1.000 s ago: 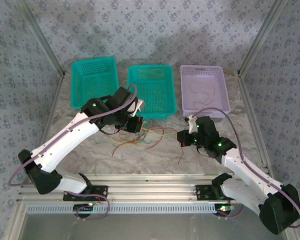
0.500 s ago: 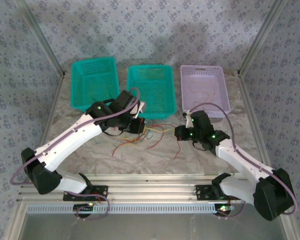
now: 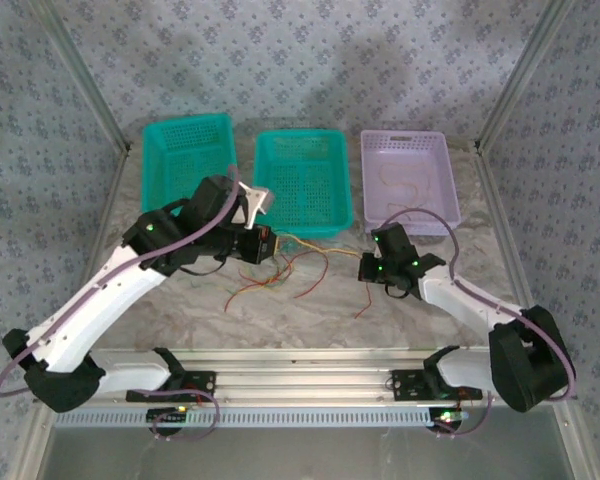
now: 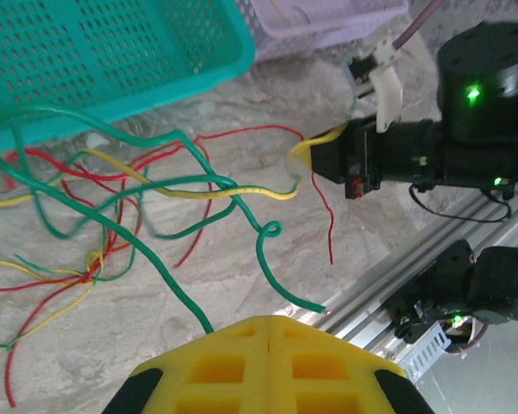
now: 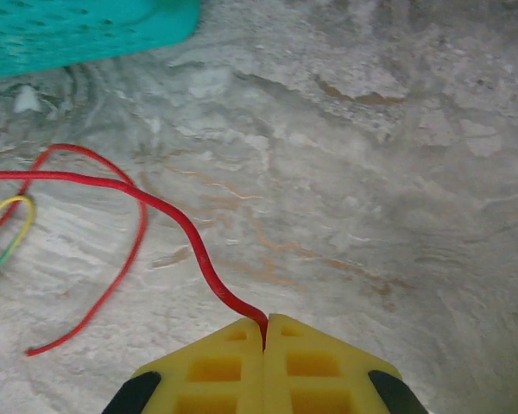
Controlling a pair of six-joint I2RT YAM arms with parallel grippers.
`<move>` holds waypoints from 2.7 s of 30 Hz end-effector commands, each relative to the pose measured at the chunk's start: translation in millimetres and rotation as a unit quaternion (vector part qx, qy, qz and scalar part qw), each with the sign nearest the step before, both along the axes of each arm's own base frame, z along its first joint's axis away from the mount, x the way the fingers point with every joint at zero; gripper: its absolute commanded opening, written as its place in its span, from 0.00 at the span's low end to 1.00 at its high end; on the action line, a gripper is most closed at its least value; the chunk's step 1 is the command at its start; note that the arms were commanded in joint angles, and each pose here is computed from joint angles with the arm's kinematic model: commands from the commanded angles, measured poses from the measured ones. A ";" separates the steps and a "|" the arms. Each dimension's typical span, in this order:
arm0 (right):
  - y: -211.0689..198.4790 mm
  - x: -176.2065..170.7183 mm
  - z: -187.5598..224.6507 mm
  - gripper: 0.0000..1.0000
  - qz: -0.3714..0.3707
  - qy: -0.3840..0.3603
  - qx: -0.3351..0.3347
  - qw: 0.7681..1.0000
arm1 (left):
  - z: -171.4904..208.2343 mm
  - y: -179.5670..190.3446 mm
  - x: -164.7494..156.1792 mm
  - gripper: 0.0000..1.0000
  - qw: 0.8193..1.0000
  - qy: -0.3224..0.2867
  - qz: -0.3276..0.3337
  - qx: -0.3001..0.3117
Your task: Untangle the cables
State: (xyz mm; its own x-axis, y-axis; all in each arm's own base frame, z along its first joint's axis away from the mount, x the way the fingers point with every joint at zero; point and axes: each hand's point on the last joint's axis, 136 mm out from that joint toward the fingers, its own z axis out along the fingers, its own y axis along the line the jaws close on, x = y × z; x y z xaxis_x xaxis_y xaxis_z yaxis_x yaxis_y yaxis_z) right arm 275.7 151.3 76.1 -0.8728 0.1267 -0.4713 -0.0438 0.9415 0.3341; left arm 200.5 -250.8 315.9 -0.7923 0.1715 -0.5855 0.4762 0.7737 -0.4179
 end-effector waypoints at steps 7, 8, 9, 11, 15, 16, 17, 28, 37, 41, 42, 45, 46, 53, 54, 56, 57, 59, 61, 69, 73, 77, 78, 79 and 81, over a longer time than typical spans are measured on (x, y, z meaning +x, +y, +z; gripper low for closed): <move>-18.4 -2.9 3.7 0.00 -0.002 0.000 -0.024 1.000 | 15.8 36.5 3.1 0.00 0.997 -0.043 0.038 0.046; -13.0 -4.8 8.8 0.00 0.009 -0.009 -0.007 1.000 | 15.8 37.0 2.7 0.00 0.997 -0.042 0.039 0.046; -7.4 -6.4 15.3 0.00 0.022 -0.020 0.009 1.000 | 14.5 36.0 2.2 0.00 0.997 -0.040 0.037 0.046; -5.5 -8.7 24.6 0.02 0.027 -0.034 0.020 0.999 | 12.2 34.7 2.4 0.00 0.998 -0.035 0.035 0.045; -6.2 -12.3 26.0 0.05 0.038 -0.025 0.021 0.999 | 10.1 40.0 8.6 0.00 0.996 -0.047 0.050 0.061; 0.5 -14.2 27.6 0.08 0.057 -0.022 0.034 0.998 | 9.4 39.5 9.6 0.00 0.996 -0.046 0.051 0.061; 9.5 -17.5 30.4 0.11 0.079 -0.020 0.052 0.995 | 8.0 37.7 9.4 0.00 0.996 -0.043 0.049 0.059; 32.8 -28.6 96.8 0.47 0.138 -0.127 0.135 0.973 | -15.5 18.8 10.5 0.00 0.998 -0.004 0.036 0.045; 81.1 -47.7 144.0 0.59 0.232 -0.157 0.253 0.926 | -25.0 6.9 13.5 0.00 0.999 0.013 0.030 0.038; 83.6 -46.4 154.9 0.63 0.227 -0.174 0.268 0.920 | -26.3 7.3 14.9 0.00 0.999 0.012 0.033 0.040; 84.1 -46.1 157.0 0.64 0.225 -0.177 0.272 0.919 | -27.8 7.4 15.0 0.00 0.998 0.013 0.033 0.042; 91.3 -49.5 165.1 0.65 0.236 -0.182 0.287 0.910 | -31.7 7.5 15.6 0.00 0.998 0.014 0.034 0.045; 94.1 -50.1 165.7 0.66 0.239 -0.182 0.284 0.911 | -32.6 7.0 15.7 0.00 0.998 0.015 0.035 0.044; 55.4 -22.0 145.9 0.66 0.136 -0.203 0.098 0.965 | -25.9 14.9 21.9 0.00 0.997 -0.009 0.055 0.048; 45.1 -19.3 147.1 0.68 0.122 -0.212 0.075 0.967 | -25.8 17.1 21.6 0.00 0.997 -0.012 0.056 0.051; 22.3 -11.6 149.3 0.69 0.068 -0.225 0.038 0.971 | -27.7 23.1 22.7 0.00 0.996 -0.018 0.062 0.065; 14.3 -10.0 147.5 0.69 0.052 -0.222 0.023 0.973 | -29.8 25.3 23.1 0.00 0.995 -0.019 0.063 0.072; 0.0 -8.9 144.0 0.70 0.029 -0.213 -0.008 0.977 | -36.1 27.6 23.3 0.00 0.994 -0.017 0.064 0.083; -17.3 -6.4 143.1 0.70 -0.007 -0.214 -0.034 0.976 | -41.7 28.4 23.2 0.00 0.994 -0.013 0.063 0.092; -80.8 -10.5 172.3 0.71 -0.152 -0.277 -0.040 0.948 | -51.2 33.8 24.6 0.00 0.991 -0.015 0.068 0.111; -67.6 -8.6 193.8 0.72 -0.121 -0.309 0.008 0.943 | -54.4 29.6 24.1 0.00 0.992 -0.007 0.062 0.107; 3.7 -6.3 195.6 0.73 0.034 -0.291 0.103 0.951 | -52.9 18.5 22.2 0.00 0.995 0.002 0.051 0.083; 22.0 -7.9 190.8 0.73 0.073 -0.274 0.122 0.951 | -51.9 15.9 22.3 0.00 0.996 0.003 0.049 0.077; 38.0 -9.5 186.4 0.73 0.107 -0.262 0.133 0.950 | -51.0 14.0 22.4 0.00 0.996 0.004 0.048 0.074; 68.0 -14.4 180.7 0.72 0.165 -0.242 0.150 0.944 | -50.3 9.6 21.7 0.00 0.997 0.009 0.044 0.065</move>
State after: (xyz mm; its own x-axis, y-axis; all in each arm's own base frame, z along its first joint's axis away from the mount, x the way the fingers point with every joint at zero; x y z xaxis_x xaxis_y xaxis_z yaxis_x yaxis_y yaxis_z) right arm 277.8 162.4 247.8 -0.5424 0.1880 -0.8188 -0.2996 0.8673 0.3975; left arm 222.5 -231.0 260.2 -0.8180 0.1872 -0.5439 0.3833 0.8824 -0.2728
